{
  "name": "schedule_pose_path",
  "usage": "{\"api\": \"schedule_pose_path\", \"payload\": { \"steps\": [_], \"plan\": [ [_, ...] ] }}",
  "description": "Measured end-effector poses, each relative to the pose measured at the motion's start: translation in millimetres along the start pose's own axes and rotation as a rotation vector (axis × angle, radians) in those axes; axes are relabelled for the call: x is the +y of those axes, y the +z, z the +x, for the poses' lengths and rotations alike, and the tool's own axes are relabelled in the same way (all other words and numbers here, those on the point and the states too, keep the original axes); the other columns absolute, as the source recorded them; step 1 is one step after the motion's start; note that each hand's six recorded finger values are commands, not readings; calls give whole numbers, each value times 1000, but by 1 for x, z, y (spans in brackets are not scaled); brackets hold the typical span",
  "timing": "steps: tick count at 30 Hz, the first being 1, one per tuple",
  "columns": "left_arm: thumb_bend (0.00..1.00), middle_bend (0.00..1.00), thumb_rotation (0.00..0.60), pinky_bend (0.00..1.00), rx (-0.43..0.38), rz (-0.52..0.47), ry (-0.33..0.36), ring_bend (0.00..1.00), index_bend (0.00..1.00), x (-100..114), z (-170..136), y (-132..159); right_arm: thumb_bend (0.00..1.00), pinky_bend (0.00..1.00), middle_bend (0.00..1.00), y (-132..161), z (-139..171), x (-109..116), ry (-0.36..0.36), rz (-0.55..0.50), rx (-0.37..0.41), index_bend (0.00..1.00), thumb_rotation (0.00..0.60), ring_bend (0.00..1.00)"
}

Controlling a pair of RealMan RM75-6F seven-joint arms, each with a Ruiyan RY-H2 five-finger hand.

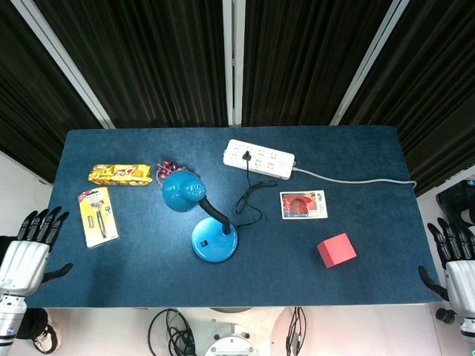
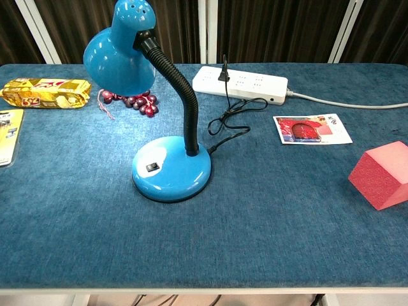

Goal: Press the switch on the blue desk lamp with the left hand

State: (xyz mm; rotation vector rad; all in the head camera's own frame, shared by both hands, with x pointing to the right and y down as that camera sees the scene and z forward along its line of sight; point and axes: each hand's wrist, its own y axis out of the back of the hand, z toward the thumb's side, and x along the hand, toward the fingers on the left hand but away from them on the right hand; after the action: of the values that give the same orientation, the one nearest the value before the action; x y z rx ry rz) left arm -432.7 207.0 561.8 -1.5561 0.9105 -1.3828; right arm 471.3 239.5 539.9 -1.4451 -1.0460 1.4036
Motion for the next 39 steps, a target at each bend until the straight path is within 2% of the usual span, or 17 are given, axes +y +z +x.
{"api": "schedule_pose_path", "payload": {
  "steps": [8, 11, 12, 13, 14, 15, 16, 17, 19, 21, 27, 31, 39],
  "plan": [
    [50, 0, 600, 20, -15, 24, -10, 0, 17, -2, -1, 5, 225, 0, 0, 1, 0, 3, -4, 6, 11, 0, 600, 0],
    [59, 21, 600, 141, -47, 23, 1, 18, 17, 0, -3, 12, 225, 0, 0, 1, 0, 5, -13, -3, 9, 0, 600, 0],
    [72, 76, 600, 248, -59, 16, 3, 88, 19, 1, -3, 16, 225, 0, 0, 1, 1, 6, -16, -5, 8, 0, 600, 0],
    [111, 228, 600, 452, -77, 2, 6, 277, 26, 2, -4, 20, 225, 0, 0, 1, 1, 7, -19, -7, 6, 0, 600, 0],
    [150, 341, 600, 570, -92, -9, 5, 411, 33, 2, -5, 24, 225, 0, 0, 0, 1, 8, -21, -8, 4, 0, 600, 0],
    [223, 496, 600, 710, -109, -21, -1, 581, 45, 1, -6, 29, 225, 0, 0, 0, 1, 8, -20, -9, 3, 0, 600, 0],
    [297, 609, 600, 787, -129, -34, -18, 685, 60, -1, -7, 34, 225, 0, 0, 0, 1, 8, -20, -9, 2, 0, 600, 0],
    [348, 663, 600, 820, -143, -40, -31, 725, 72, -3, -7, 38, 226, 0, 0, 0, 2, 7, -18, -8, 3, 0, 600, 0],
    [396, 735, 600, 859, -184, -45, -57, 780, 89, -9, -7, 48, 225, 0, 0, 1, 3, 6, -13, -4, 6, 0, 600, 0],
    [397, 754, 600, 867, -235, -43, -81, 793, 90, -15, -6, 61, 225, 0, 0, 2, 3, 4, -5, -1, 8, 0, 600, 0],
    [398, 755, 600, 866, -369, -23, -169, 794, 90, -41, 6, 103, 225, 0, 0, 4, 3, 5, -11, -10, 12, 0, 600, 0],
    [399, 756, 600, 866, -449, -2, -254, 794, 85, -62, 16, 134, 225, 0, 0, 4, 4, 7, -16, -10, 8, 0, 600, 0],
    [399, 757, 600, 867, -529, 64, -355, 794, 73, -96, 35, 183, 226, 0, 0, -1, 5, 14, -30, -16, -3, 0, 600, 0]
  ]
}}
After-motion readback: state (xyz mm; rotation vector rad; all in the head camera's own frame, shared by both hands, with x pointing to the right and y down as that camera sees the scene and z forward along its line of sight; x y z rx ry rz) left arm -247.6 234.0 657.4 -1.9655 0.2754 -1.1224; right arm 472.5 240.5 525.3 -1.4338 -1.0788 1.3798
